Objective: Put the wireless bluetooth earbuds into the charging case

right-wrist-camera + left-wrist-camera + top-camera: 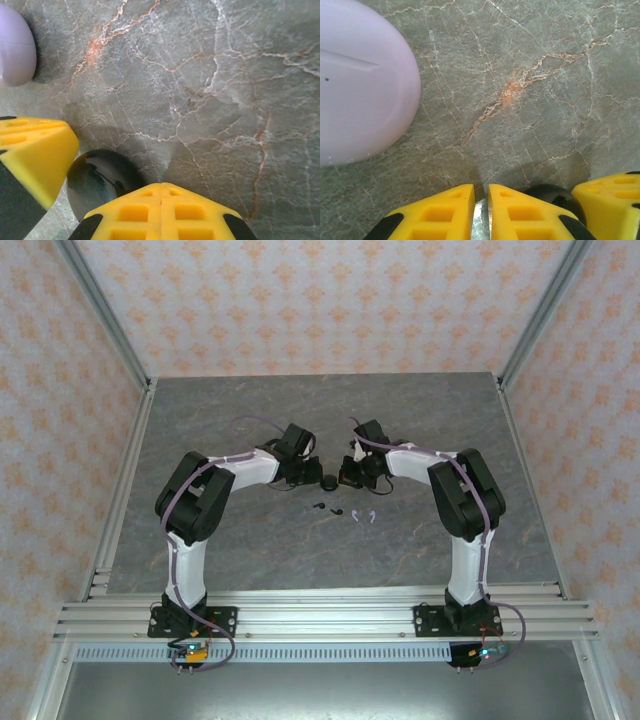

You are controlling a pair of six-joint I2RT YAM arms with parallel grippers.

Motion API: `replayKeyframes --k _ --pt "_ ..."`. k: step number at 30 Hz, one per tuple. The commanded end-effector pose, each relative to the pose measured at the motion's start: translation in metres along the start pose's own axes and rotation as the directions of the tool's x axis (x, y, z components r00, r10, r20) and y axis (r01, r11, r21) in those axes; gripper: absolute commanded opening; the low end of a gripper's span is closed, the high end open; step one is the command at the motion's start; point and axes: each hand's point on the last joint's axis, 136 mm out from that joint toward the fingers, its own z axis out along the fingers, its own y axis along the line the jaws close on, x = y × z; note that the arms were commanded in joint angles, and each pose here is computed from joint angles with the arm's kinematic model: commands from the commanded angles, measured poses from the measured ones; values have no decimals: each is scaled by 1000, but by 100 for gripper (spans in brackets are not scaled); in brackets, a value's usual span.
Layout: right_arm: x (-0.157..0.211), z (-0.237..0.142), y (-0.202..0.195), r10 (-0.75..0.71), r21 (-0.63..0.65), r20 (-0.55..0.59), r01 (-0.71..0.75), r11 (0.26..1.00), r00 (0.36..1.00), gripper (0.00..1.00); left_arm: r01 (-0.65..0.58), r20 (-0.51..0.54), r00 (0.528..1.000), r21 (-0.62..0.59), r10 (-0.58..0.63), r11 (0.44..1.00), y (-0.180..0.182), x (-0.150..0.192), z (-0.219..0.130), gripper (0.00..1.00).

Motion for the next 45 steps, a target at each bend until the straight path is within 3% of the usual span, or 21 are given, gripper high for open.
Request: replayKeyframes --k 1,14,21,29,45 --pt "-6 4 -2 2 36 4 -2 999 1000 5 -21 -119 993 0 21 1000 0 41 -2 18" --pt "-22 -7 -12 1 140 74 -12 990 997 5 -75 -130 989 -27 71 997 5 56 -16 20" --pt "-19 -34 -20 -9 200 141 -20 980 990 5 -118 -46 992 -120 113 986 7 27 -40 20" --pt "9 -39 -8 -34 103 46 29 994 998 5 -108 4 994 -93 109 990 -7 -5 -42 20" --pt "34 -24 4 -25 -34 -51 23 999 998 5 -69 -75 995 -19 67 997 -18 -15 1 18"
